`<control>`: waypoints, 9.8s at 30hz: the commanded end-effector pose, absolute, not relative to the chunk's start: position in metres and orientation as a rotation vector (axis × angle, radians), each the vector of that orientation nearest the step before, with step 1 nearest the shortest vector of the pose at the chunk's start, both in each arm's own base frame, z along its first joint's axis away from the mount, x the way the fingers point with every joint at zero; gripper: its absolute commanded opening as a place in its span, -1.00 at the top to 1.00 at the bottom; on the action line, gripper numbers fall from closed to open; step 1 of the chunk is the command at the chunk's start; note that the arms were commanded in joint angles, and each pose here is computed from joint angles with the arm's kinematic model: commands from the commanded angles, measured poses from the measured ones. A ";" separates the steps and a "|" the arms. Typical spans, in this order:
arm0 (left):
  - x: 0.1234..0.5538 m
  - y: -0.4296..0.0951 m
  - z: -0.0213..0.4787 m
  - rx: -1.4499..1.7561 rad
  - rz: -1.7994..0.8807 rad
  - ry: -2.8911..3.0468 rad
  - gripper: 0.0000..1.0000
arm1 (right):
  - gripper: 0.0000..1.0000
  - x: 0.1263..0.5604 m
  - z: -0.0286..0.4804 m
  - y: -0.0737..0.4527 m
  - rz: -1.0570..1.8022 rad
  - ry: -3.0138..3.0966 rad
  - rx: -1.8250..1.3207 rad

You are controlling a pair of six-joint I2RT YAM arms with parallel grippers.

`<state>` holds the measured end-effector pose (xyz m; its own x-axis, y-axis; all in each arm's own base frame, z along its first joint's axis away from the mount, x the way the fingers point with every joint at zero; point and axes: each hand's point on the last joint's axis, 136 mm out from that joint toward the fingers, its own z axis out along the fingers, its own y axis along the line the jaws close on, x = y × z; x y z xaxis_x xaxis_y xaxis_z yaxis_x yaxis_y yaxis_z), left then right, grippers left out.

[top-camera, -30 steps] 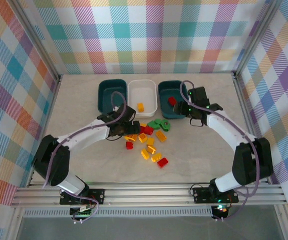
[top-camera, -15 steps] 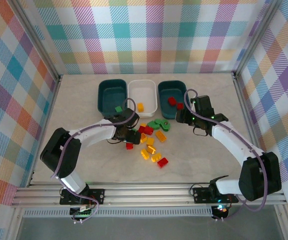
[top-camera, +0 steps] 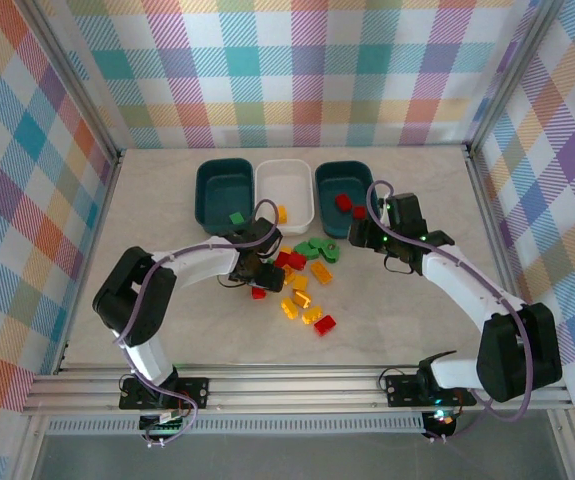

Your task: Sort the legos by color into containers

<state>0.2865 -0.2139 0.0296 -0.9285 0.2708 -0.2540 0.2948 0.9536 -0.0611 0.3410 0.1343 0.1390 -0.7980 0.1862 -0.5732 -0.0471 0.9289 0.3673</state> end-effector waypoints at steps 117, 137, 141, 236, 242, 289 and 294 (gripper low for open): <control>0.349 -0.199 0.033 0.083 -0.156 2.772 -0.33 | -0.38 0.341 0.113 0.137 0.449 2.318 0.157; 0.368 -0.201 0.024 0.136 -0.121 2.758 0.04 | -0.38 0.341 0.112 0.138 0.441 2.322 0.146; 0.369 -0.202 0.022 0.147 -0.126 2.756 0.12 | -0.38 0.342 0.111 0.137 0.432 2.323 0.150; 0.338 -0.159 0.148 -0.423 -1.007 2.419 -1.00 | -0.49 0.161 0.020 0.249 0.228 2.787 -0.872; 0.328 -0.154 0.152 -0.425 -0.983 2.412 -1.00 | -0.20 0.162 0.022 0.241 0.206 2.777 -0.825; 0.265 -0.191 0.096 -0.294 -0.833 2.627 -0.90 | -0.30 0.522 0.120 0.155 0.202 2.485 0.045; 0.264 -0.176 0.089 -0.400 -0.722 2.649 -0.91 | -0.40 0.507 0.150 0.151 0.208 2.416 0.055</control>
